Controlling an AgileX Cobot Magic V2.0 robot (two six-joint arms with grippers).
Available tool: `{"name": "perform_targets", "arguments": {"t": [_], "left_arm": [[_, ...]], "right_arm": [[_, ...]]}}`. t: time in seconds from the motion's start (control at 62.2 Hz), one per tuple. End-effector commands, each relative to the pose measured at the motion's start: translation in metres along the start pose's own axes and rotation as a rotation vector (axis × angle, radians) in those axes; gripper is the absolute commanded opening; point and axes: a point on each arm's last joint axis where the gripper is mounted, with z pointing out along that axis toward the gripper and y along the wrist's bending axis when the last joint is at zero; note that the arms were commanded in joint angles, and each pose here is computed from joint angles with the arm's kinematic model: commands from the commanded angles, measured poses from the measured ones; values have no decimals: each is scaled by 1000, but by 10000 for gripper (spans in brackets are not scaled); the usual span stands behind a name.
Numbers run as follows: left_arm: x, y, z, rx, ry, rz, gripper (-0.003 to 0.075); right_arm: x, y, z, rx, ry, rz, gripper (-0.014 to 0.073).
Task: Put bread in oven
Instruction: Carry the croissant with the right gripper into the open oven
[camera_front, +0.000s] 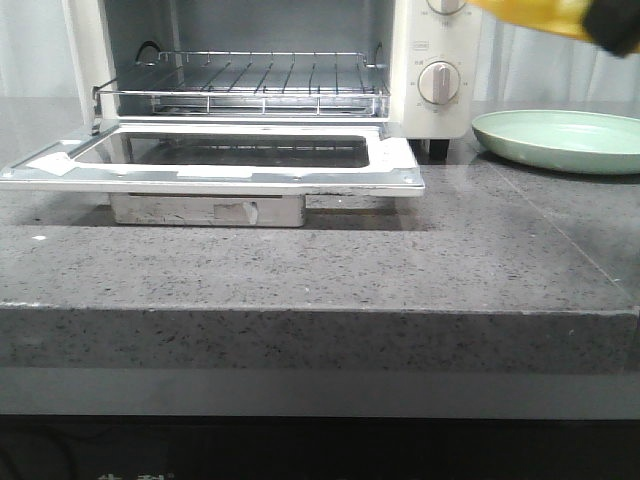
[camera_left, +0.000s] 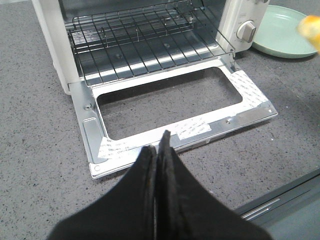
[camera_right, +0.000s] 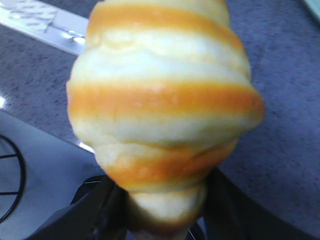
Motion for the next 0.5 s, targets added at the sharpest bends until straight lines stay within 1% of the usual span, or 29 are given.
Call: {"name": "perform_targets", "arguments": {"t": [0.0, 0.177, 0.338, 0.483], "left_arm": [[-13, -1, -7, 13, -95, -6, -18], [-13, -1, -7, 13, -95, -6, -18], [-13, -1, -7, 13, -95, -6, -18], [-13, -1, -7, 13, -97, -6, -18]], "right_arm": [[-15, 21, -1, -60, -90, -37, 66], [-37, 52, 17, -59, -74, -103, 66], [-65, 78, 37, 9, -98, -155, 66], [-93, 89, 57, 64, -130, -169, 66]]}}
